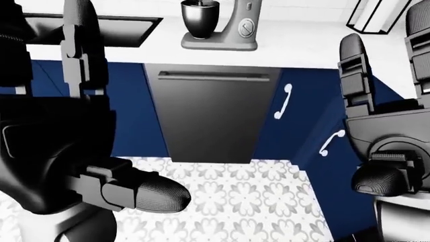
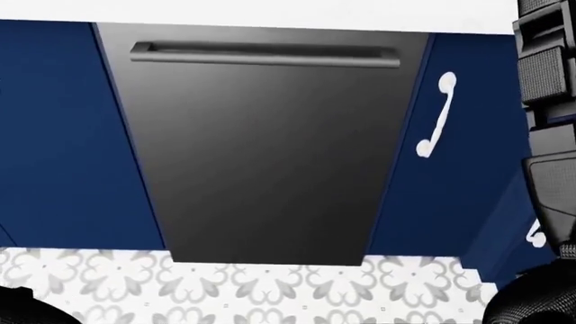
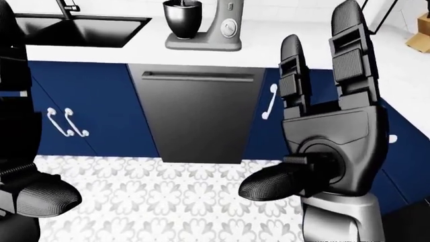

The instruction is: Open the stand mixer head.

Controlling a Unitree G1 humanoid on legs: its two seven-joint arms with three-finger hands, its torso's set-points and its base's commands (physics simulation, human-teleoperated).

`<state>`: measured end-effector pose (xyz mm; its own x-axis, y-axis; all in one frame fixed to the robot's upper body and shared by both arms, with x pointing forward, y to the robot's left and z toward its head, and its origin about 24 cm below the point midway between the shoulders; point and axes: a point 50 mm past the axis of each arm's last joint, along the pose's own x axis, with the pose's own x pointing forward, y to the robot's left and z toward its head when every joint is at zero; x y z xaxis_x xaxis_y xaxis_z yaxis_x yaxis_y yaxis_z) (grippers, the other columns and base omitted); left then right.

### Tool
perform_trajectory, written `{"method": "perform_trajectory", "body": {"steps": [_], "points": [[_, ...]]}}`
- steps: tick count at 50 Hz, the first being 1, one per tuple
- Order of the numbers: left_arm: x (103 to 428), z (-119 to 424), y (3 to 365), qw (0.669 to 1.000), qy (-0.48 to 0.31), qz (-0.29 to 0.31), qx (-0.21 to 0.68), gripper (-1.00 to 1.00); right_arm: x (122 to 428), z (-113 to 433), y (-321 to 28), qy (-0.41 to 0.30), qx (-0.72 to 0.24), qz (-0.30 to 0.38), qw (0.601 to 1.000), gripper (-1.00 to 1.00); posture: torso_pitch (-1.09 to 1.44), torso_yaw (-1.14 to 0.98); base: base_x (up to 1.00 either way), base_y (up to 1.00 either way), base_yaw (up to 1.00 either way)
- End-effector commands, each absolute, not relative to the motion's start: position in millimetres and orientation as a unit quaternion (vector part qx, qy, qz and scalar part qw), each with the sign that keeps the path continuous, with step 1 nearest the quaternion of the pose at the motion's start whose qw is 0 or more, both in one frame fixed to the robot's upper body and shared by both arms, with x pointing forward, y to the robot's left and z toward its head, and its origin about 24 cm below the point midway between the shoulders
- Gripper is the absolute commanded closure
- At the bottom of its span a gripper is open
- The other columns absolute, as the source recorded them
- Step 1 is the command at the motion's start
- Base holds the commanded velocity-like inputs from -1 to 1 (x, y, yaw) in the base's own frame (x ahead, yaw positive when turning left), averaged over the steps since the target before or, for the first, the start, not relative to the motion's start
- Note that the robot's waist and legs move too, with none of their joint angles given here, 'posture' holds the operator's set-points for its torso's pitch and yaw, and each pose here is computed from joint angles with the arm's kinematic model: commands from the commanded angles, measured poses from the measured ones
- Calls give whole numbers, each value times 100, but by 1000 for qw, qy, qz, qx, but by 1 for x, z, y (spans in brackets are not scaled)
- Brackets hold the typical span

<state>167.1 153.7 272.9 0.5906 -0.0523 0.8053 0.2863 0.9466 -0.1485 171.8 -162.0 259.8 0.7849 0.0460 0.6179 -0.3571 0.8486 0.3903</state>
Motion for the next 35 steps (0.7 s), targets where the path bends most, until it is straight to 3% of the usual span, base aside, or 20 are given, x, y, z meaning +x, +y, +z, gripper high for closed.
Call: {"method": "perform_trajectory", "body": {"steps": [1,14,27,35], "points": [[162,278,153,872,-462,-101,-130,-100,168,265,-163,-328,251,114,903,-100,0,0,0,0,0],[163,279,153,871,-462,-102,-132,-100,168,266,-164,-328,259,116,901,-100,0,0,2,0,0],[163,278,153,872,-461,-102,-133,-100,169,264,-162,-319,253,117,906,-100,0,0,69,2,0],[163,278,153,872,-461,-102,-133,-100,168,266,-162,-325,254,122,903,-100,0,0,24,0,0]]}}
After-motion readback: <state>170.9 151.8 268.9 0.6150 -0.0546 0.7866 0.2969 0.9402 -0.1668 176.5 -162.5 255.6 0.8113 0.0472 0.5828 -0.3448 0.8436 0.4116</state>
